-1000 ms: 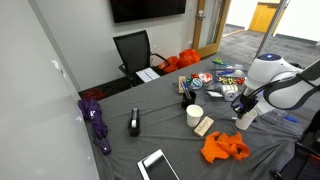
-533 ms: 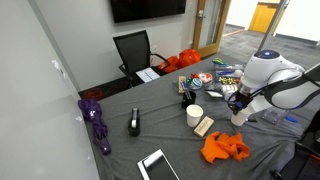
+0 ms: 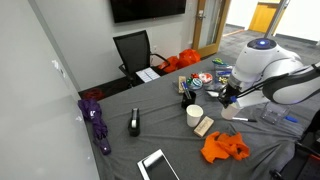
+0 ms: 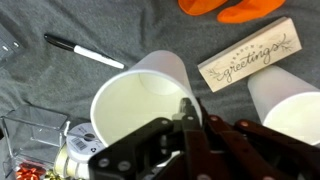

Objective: Put the right cup in the left cup

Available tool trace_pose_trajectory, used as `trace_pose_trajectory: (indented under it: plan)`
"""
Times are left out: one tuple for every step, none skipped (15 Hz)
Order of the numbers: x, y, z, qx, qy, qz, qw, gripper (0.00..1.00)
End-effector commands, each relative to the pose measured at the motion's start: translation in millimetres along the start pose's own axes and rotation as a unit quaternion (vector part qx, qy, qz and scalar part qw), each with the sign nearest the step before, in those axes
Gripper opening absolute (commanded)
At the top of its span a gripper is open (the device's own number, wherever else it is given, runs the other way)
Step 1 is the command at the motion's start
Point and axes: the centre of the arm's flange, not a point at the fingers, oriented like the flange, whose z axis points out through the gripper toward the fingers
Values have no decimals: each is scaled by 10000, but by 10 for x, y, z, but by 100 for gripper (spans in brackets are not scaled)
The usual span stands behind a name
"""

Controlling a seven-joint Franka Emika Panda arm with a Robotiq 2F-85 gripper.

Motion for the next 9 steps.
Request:
trace_pose_trajectory:
  plan:
    - [38,-248,-270,45,104,159,9998,1]
    - [58,-283,-327,3,92,193,9998,1]
    - [18,-198,-204,83,120,104,9998,1]
    - [26,-236,-244,99,146,102,9998,3]
    - [24,-240,-243,100,145,98,9998,3]
    - [26,-233,-231,92,136,104,9998,3]
    - [28,-226,-222,86,130,111,9998,3]
    - [30,-223,-221,85,129,115,9998,3]
    - [31,-222,-220,84,129,116,9998,3]
